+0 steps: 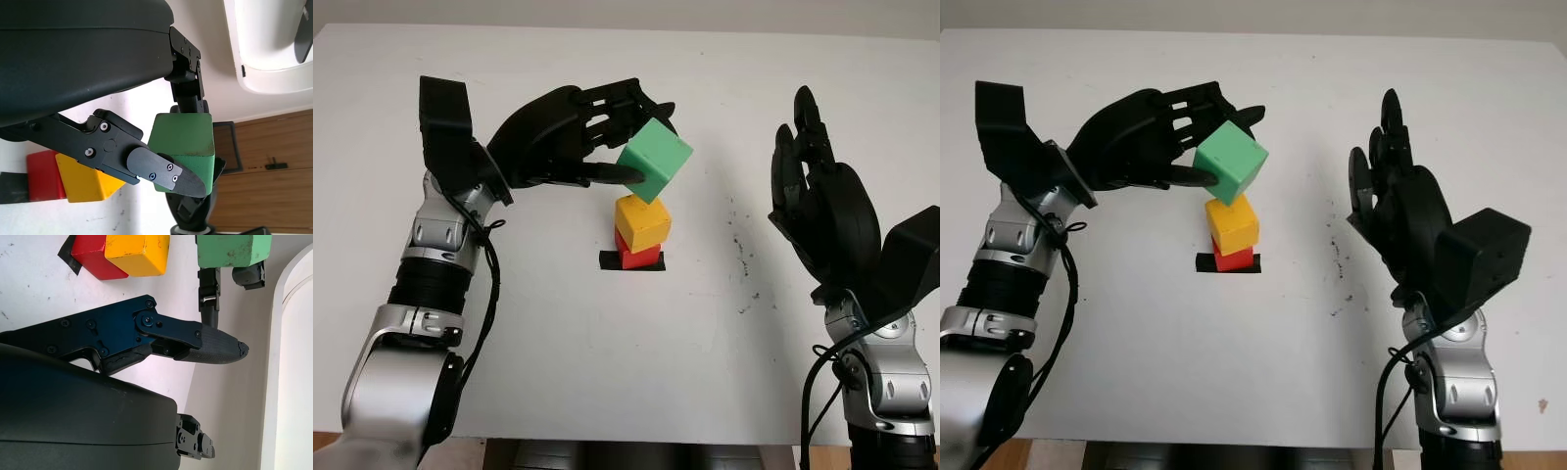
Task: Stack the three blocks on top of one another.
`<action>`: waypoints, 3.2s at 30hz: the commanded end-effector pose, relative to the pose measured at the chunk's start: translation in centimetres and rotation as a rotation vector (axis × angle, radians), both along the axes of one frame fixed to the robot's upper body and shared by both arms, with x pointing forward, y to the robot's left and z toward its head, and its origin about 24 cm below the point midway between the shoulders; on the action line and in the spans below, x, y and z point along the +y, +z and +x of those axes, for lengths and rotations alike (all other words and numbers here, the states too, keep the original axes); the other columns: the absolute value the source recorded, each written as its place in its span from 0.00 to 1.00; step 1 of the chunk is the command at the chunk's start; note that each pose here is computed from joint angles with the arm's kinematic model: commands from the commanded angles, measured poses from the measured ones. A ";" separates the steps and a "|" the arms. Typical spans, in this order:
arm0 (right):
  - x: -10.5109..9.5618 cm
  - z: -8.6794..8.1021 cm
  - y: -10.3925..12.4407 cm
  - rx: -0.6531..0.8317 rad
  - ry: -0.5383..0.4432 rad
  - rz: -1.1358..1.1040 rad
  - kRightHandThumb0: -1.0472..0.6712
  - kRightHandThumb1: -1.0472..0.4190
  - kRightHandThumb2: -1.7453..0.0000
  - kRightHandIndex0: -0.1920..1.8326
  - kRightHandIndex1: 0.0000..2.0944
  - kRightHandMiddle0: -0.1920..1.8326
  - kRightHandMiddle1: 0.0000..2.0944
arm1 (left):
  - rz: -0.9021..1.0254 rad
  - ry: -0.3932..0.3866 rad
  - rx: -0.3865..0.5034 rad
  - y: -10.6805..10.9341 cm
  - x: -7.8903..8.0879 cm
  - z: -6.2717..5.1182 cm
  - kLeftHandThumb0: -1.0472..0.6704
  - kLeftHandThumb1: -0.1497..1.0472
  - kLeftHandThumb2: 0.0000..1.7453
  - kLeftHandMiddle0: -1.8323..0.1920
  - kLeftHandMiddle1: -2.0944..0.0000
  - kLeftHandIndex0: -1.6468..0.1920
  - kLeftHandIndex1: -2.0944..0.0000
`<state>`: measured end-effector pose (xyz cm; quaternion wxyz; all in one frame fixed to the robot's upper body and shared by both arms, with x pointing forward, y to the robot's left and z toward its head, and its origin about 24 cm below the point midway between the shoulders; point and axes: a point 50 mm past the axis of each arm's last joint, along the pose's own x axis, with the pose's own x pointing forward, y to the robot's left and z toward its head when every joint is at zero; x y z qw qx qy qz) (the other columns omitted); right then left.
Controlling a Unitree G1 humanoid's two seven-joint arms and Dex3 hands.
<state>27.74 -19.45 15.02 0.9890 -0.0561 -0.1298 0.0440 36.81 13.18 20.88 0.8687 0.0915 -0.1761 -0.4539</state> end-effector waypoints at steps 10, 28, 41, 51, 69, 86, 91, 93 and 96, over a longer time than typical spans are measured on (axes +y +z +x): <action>-0.3 -0.3 -0.1 -0.009 -0.006 0.015 0.21 0.00 0.64 0.00 0.00 0.00 0.00 | 0.051 -0.001 0.020 -1.4 -0.3 0.2 0.29 1.00 0.11 0.88 0.98 0.71 0.26; -0.4 -0.4 -0.2 -0.002 -0.021 0.032 0.22 0.00 0.65 0.00 0.00 0.00 0.00 | 0.040 -0.007 0.133 -3.5 -0.8 0.7 0.31 1.00 0.09 0.87 0.97 0.70 0.25; -0.4 -0.4 -0.2 -0.002 -0.027 0.024 0.22 0.00 0.66 0.00 0.00 0.00 0.00 | 0.024 -0.016 0.193 -3.8 -1.2 0.8 0.29 1.00 0.06 0.86 0.97 0.66 0.29; -0.4 -0.5 -0.2 -0.003 -0.027 0.029 0.22 0.00 0.66 0.00 0.00 0.00 0.00 | 0.019 -0.032 0.213 -3.8 -1.1 0.8 0.30 1.00 0.07 0.87 0.97 0.66 0.30; -0.7 -0.5 -0.3 0.001 -0.023 0.028 0.21 0.00 0.66 0.00 0.00 0.00 0.00 | 0.052 0.008 0.189 -3.4 0.0 0.9 0.31 1.00 0.06 0.87 0.97 0.68 0.33; -0.6 -0.5 -0.2 -0.001 -0.028 0.013 0.23 0.00 0.68 0.00 0.00 0.00 0.00 | 0.040 0.028 0.223 -3.8 0.6 1.0 0.31 0.94 0.03 0.85 0.98 0.63 0.42; -0.7 -0.5 -0.3 0.004 -0.027 0.022 0.23 0.00 0.69 0.00 0.00 0.00 0.00 | 0.006 0.006 0.263 -3.8 0.6 1.0 0.31 0.93 0.03 0.85 0.98 0.63 0.42; -0.7 -0.6 -0.3 0.004 -0.029 0.026 0.25 0.00 0.69 0.00 0.00 0.00 0.00 | 0.006 0.004 0.270 -3.8 0.6 1.0 0.29 0.95 0.03 0.85 0.97 0.64 0.38; -0.6 -0.5 -0.2 0.008 -0.031 0.028 0.26 0.00 0.68 0.00 0.00 0.00 0.00 | 0.016 0.003 0.268 -3.8 0.8 0.9 0.27 0.96 0.03 0.85 0.97 0.64 0.33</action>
